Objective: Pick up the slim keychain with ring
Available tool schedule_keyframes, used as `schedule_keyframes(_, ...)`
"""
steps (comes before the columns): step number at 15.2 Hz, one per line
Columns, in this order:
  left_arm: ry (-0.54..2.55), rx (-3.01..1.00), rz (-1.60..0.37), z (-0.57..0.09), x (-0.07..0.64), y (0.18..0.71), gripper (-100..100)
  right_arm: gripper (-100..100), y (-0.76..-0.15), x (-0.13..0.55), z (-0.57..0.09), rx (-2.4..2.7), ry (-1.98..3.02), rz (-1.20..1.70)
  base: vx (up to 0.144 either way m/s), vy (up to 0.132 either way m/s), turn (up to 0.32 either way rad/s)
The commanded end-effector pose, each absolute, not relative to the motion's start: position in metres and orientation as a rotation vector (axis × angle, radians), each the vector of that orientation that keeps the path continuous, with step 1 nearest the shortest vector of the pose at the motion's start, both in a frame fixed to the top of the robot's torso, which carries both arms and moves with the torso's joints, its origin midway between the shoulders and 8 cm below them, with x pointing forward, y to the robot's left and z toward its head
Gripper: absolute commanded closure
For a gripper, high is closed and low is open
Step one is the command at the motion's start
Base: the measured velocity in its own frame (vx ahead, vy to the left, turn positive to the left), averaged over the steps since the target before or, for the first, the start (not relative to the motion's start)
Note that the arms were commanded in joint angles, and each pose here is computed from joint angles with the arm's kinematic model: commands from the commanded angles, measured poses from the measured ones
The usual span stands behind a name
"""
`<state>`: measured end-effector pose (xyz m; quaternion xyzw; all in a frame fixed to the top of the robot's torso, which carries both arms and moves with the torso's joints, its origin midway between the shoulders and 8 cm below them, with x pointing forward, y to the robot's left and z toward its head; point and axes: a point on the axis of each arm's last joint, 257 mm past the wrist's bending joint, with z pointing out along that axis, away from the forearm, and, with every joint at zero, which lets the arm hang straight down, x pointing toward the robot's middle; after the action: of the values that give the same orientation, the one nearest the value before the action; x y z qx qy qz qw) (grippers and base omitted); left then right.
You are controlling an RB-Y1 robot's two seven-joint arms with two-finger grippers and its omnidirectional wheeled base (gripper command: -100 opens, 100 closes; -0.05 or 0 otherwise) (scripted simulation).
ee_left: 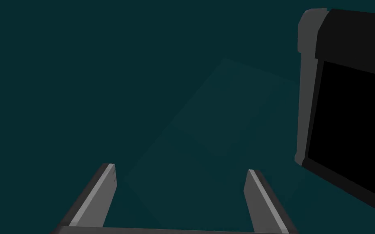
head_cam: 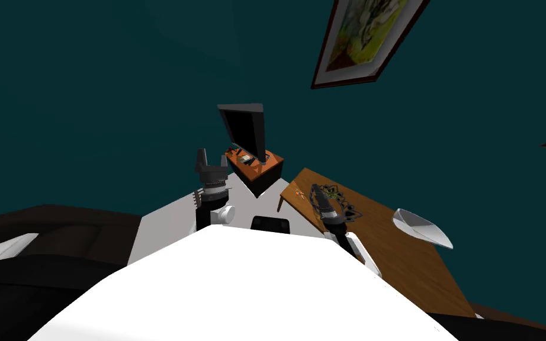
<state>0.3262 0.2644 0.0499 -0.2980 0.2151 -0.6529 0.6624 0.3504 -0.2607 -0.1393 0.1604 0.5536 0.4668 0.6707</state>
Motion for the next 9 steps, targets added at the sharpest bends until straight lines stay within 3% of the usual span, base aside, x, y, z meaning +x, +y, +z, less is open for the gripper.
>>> schedule_keyframes(1,0.486,-0.674,-1.476,0.05,0.326,0.264,0,-100,-0.266,0.348,-0.163,0.351,1.313,1.014,0.008,0.011,0.263)
schedule_keyframes(9,0.486,-0.674,-1.476,0.05,0.326,0.264,0,-100,-0.286,0.331,-0.242,0.291,1.54,0.883,0.009,0.011,0.243)
